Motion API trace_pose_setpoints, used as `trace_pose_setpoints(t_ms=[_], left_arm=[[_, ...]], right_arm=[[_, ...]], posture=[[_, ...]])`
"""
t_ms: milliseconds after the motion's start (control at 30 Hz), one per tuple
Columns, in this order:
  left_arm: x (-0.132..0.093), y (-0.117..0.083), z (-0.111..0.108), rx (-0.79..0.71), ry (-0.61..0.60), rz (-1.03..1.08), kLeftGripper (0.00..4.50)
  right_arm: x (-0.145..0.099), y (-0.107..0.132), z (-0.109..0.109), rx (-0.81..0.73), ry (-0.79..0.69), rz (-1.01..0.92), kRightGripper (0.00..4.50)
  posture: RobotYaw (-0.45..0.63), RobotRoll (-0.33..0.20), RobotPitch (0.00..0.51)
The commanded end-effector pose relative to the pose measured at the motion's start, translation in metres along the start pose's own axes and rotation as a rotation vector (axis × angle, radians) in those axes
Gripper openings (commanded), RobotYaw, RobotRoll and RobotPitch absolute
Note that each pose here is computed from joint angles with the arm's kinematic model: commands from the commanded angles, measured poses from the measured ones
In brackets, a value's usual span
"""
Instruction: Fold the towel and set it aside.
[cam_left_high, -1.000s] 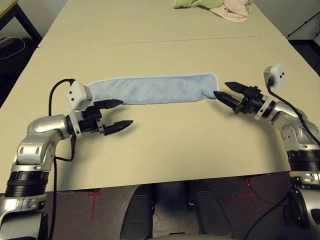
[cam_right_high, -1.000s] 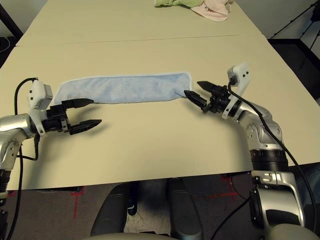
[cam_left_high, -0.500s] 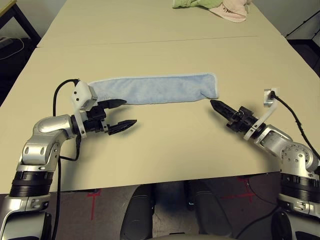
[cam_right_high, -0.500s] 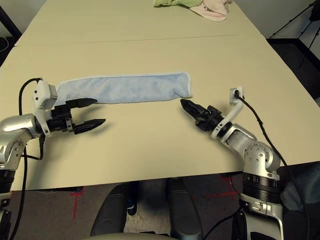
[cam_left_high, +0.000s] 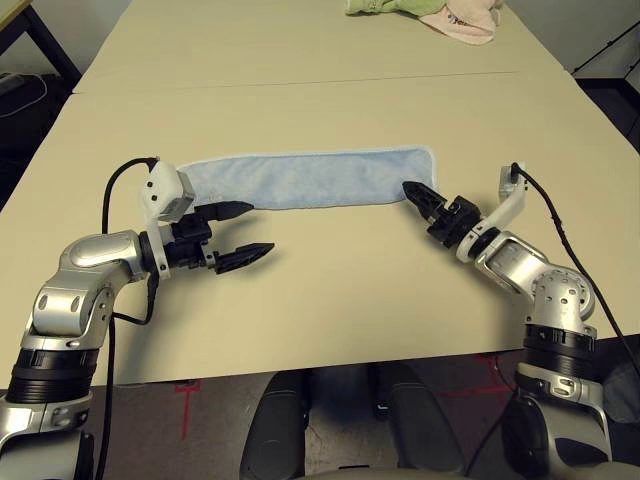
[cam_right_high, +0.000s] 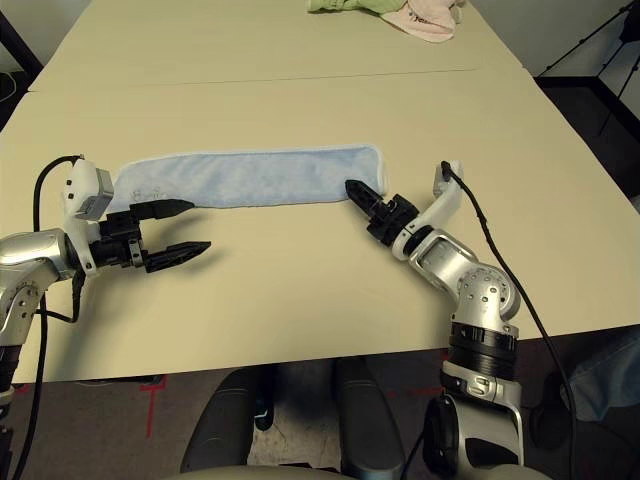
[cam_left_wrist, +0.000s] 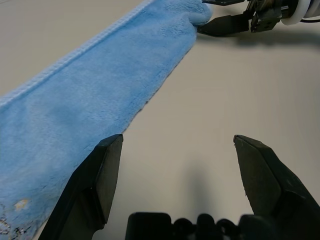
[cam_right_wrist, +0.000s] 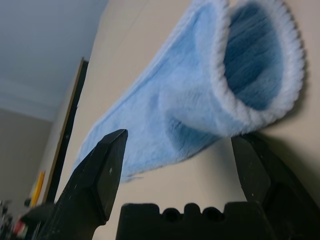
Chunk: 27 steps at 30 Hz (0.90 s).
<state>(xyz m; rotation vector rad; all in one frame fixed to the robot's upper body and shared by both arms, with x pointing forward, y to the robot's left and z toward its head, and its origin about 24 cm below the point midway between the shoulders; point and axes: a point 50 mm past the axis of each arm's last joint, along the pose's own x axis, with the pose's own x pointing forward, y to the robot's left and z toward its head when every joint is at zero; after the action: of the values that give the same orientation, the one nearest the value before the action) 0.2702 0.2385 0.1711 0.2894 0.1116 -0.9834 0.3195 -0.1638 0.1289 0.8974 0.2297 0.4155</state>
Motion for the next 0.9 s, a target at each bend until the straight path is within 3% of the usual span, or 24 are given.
trace_pose_setpoints(t_ms=[33,600,900], left_arm=[[-0.002,-0.003,0.000,-0.003,0.010,-0.001,4.48],[-0.002,-0.002,-0.002,-0.008,0.024,0.002,4.48],[-0.003,-0.003,-0.002,-0.017,0.036,-0.002,4.48]], right_arm=[[0.000,-0.012,0.001,0.040,-0.029,-0.085,4.46],[-0.012,-0.035,0.021,0.034,-0.123,-0.239,4.46],[-0.009,-0.038,0.020,0.019,-0.107,-0.256,4.46]], posture=[[0.02,0.000,0.216],[0.00,0.000,0.207],[0.00,0.000,0.203]])
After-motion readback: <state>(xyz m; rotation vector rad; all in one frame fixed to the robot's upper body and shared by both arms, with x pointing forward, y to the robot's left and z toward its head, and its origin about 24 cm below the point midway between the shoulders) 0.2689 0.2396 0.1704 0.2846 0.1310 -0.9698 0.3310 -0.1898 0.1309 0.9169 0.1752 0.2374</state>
